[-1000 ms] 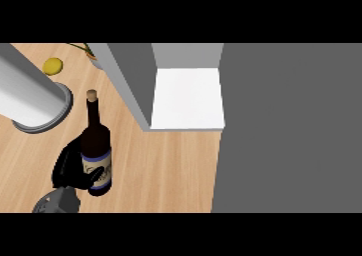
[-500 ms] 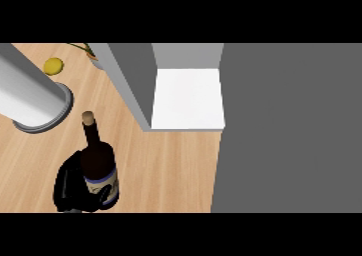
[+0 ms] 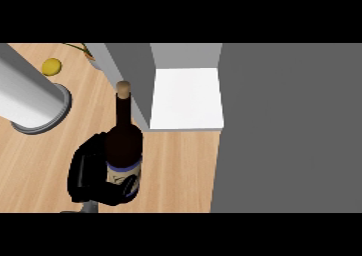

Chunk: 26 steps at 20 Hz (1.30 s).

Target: Pick up the wine, place it into the cabinet and close the cabinet

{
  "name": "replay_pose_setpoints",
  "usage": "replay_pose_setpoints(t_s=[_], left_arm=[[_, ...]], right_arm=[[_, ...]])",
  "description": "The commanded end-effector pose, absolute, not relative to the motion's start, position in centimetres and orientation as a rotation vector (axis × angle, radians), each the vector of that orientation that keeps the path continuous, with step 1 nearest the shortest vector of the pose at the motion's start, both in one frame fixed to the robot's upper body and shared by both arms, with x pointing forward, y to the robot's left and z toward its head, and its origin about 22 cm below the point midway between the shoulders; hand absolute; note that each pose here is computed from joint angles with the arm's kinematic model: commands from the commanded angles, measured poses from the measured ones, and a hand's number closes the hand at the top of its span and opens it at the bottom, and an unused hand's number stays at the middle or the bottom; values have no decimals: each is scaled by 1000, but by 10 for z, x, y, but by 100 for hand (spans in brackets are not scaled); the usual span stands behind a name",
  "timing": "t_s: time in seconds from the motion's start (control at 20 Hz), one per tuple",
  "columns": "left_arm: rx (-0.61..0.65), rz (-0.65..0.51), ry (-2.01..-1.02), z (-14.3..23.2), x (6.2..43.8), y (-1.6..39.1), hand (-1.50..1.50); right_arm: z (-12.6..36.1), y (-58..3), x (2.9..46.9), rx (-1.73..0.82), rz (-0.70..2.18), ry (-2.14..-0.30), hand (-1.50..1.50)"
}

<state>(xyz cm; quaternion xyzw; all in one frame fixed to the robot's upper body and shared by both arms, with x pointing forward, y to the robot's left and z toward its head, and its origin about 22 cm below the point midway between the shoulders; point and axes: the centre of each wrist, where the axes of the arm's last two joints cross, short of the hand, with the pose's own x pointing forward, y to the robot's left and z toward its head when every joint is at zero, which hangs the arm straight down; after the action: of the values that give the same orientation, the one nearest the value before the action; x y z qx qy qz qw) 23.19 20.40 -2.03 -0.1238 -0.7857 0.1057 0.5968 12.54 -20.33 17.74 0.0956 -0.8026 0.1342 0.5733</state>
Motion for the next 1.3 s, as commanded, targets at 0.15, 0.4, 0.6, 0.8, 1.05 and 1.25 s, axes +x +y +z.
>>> replay_pose_setpoints(t_s=[0.15,0.4,0.6,0.8,1.05,1.25], left_arm=[[-290,234,-1809,31,236,131,150],[-290,256,-1754,60,255,122,150],[-244,249,-1751,65,280,97,150],[-193,236,-1716,54,287,92,150],[-135,232,-1706,33,290,88,150],[-93,222,-1679,24,315,85,150]], right_arm=[[204,-209,90,343,321,-1915,-150],[207,-213,93,332,298,-1936,-150],[203,-206,95,344,312,-1921,-150],[208,-209,87,337,309,-1930,-150],[206,-213,87,341,303,-1928,-150],[200,-216,95,350,321,-1916,-150]])
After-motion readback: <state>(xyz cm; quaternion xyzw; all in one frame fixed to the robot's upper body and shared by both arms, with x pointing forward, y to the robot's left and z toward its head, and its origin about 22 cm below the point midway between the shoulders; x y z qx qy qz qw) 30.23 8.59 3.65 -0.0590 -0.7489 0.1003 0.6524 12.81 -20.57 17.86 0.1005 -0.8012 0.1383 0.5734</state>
